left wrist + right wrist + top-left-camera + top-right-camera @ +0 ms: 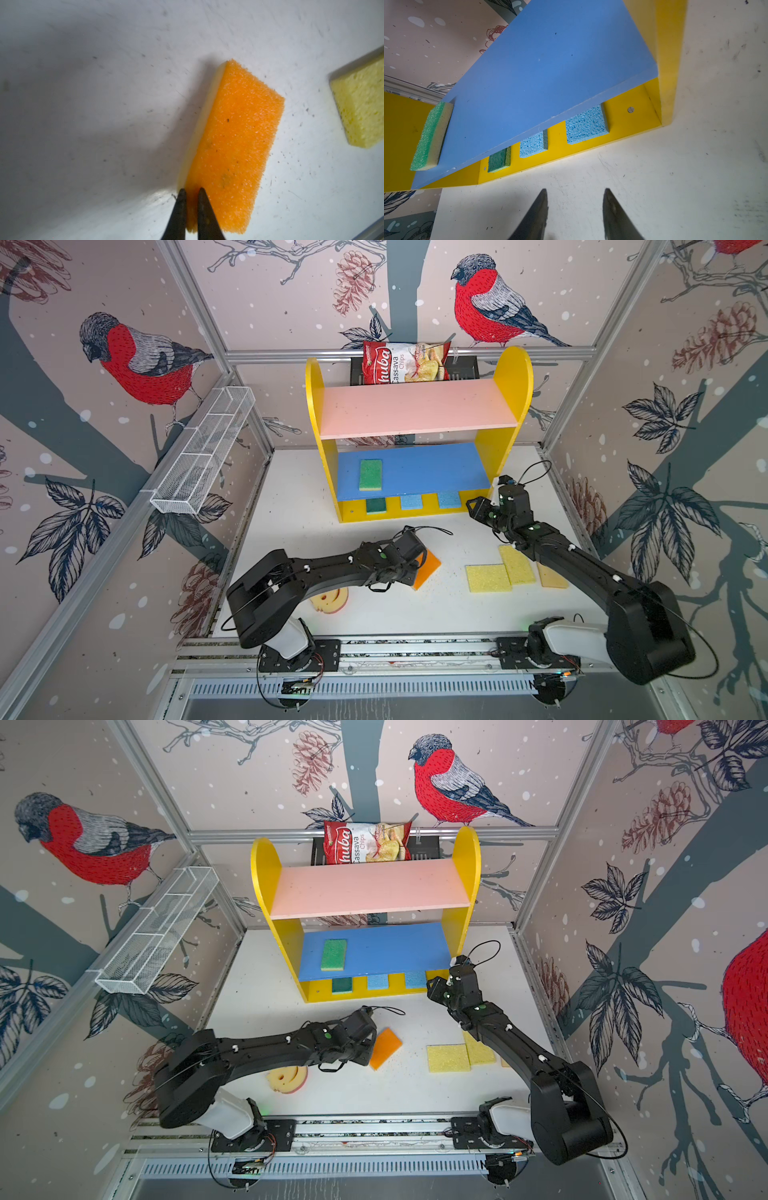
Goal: Place and organize the cleaning sponges onto the shelf
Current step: 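Lower both grippers onto the orange sponge and grasp it with the right gripper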
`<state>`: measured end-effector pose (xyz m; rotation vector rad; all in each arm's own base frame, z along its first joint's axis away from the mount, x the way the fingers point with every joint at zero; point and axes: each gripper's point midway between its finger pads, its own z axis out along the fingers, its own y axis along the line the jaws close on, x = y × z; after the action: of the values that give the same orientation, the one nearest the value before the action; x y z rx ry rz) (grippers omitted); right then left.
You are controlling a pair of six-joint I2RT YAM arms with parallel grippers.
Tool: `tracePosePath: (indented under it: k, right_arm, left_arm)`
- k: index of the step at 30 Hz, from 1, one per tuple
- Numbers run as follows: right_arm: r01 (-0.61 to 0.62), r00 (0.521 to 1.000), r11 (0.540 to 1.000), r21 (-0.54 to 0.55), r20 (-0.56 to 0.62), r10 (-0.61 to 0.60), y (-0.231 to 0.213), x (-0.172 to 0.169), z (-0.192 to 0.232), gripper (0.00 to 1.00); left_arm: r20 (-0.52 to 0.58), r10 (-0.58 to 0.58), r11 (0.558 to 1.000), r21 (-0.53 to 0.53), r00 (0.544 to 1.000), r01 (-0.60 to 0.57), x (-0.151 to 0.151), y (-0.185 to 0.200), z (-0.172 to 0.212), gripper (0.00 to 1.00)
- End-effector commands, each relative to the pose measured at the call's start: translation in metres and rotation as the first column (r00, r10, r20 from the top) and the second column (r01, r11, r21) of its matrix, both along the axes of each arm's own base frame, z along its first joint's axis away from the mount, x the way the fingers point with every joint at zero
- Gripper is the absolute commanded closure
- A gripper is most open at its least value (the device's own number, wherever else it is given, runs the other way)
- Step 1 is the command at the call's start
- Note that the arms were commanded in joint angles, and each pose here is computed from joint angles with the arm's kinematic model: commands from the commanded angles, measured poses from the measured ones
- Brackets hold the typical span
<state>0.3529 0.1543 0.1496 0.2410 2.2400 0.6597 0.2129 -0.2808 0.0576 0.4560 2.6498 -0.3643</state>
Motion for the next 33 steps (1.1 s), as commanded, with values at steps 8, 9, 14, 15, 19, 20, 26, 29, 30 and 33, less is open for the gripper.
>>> tracePosePath:
  k: [8,9,14,15,19,20,26,29,30,33]
  right_arm:
    - [-0.183,0.983,0.983,0.016,0.024,0.183,0.063,-0.022,-0.004,0.52]
    - [-0.226,0.974,0.974,0.026,0.019,0.225,0.075,-0.028,-0.007,0.5]
    - [-0.404,0.911,0.91,0.092,-0.053,0.41,0.126,-0.061,-0.033,0.39]
    - [-0.424,0.9,0.901,0.088,-0.067,0.431,0.132,-0.067,-0.04,0.38]
    - [-0.475,0.871,0.877,0.076,-0.105,0.48,0.149,-0.083,-0.056,0.35]
    - [-0.486,0.863,0.87,0.077,-0.114,0.492,0.153,-0.086,-0.059,0.34]
    - [-0.529,0.825,0.846,0.067,-0.194,0.531,0.171,-0.096,-0.085,0.32]
    - [-0.547,0.803,0.832,0.088,-0.224,0.552,0.181,-0.099,-0.095,0.34]
    - [-0.556,0.796,0.826,0.095,-0.228,0.561,0.185,-0.1,-0.097,0.38]
    - [-0.568,0.785,0.817,0.102,-0.229,0.575,0.194,-0.1,-0.099,0.56]
  left_arm:
    - [0.018,0.296,0.955,-0.017,0.955,-0.296,0.015,0.067,0.002,0.88]
    - [0.018,0.31,0.951,-0.024,0.951,-0.309,0.014,0.07,0.002,0.88]
    - [-0.011,0.355,0.932,-0.07,0.935,-0.355,0.011,0.074,-0.003,0.86]
    - [-0.021,0.359,0.929,-0.084,0.933,-0.36,0.011,0.073,-0.004,0.84]
    - [-0.047,0.374,0.92,-0.108,0.926,-0.377,0.008,0.07,-0.008,0.66]
    - [-0.055,0.372,0.919,-0.115,0.926,-0.376,0.008,0.069,-0.008,0.65]
    - [-0.072,0.319,0.928,-0.18,0.945,-0.327,0.007,0.054,-0.001,0.6]
    - [-0.07,0.3,0.927,-0.214,0.951,-0.308,0.007,0.048,0.004,0.53]
    - [-0.067,0.299,0.927,-0.218,0.952,-0.307,0.008,0.048,0.005,0.5]
    - [-0.047,0.32,0.926,-0.196,0.946,-0.323,0.009,0.055,0.005,0.46]
